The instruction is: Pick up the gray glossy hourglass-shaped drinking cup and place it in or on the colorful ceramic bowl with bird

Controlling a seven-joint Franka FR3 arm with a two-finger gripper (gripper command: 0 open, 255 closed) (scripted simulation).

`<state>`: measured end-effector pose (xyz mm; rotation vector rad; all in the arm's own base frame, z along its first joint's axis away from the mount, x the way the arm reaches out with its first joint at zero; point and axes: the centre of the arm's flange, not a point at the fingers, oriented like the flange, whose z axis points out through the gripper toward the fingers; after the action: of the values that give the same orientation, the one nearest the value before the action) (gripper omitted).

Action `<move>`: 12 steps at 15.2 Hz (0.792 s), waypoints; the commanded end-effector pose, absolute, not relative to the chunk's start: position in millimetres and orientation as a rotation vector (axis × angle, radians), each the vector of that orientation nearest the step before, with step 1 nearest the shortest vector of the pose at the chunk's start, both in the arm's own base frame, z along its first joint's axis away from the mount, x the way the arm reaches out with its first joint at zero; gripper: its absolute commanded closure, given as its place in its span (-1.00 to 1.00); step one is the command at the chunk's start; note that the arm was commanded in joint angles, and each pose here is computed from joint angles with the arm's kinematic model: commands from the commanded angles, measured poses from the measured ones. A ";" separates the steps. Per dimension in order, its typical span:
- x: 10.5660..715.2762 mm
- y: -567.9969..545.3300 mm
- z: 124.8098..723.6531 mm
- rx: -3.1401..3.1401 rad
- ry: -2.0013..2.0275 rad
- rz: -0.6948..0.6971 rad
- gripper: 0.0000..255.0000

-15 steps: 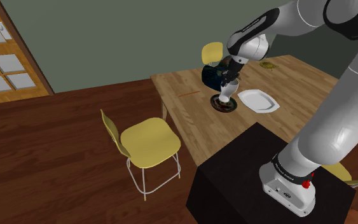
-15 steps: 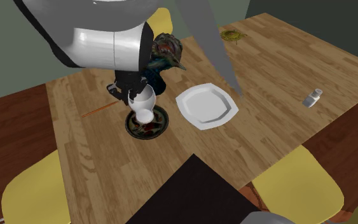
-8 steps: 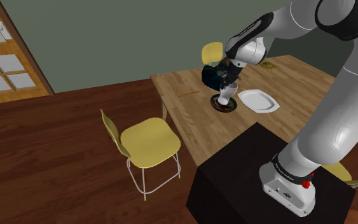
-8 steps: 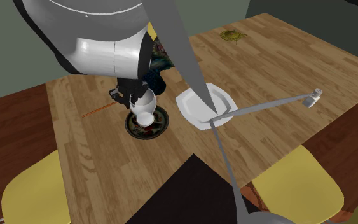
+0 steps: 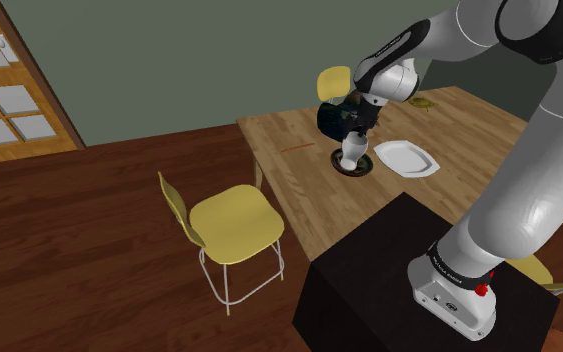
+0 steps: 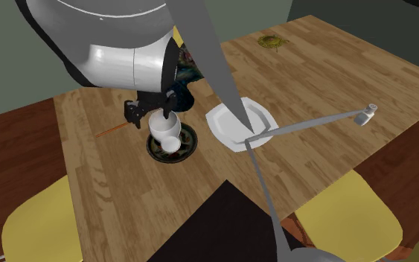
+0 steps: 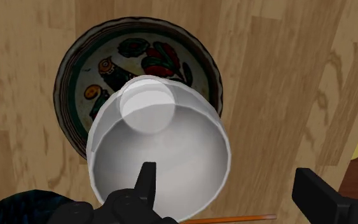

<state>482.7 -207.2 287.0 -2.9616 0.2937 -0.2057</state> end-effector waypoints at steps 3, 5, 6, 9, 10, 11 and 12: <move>478.7 -211.0 312.8 -2.962 0.294 -0.206 -1.00; 475.1 -214.3 335.9 -2.962 0.294 -0.206 -1.00; 475.1 -214.3 335.9 -2.962 0.294 -0.206 -1.00; 475.1 -214.3 335.9 -2.962 0.294 -0.206 -1.00; 475.1 -214.3 335.9 -2.962 0.294 -0.206 -1.00; 475.1 -214.3 335.9 -2.962 0.294 -0.206 -1.00; 475.1 -214.3 335.9 -2.962 0.294 -0.206 -1.00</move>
<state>475.1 -214.3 335.8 -2.9616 0.2938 -0.2058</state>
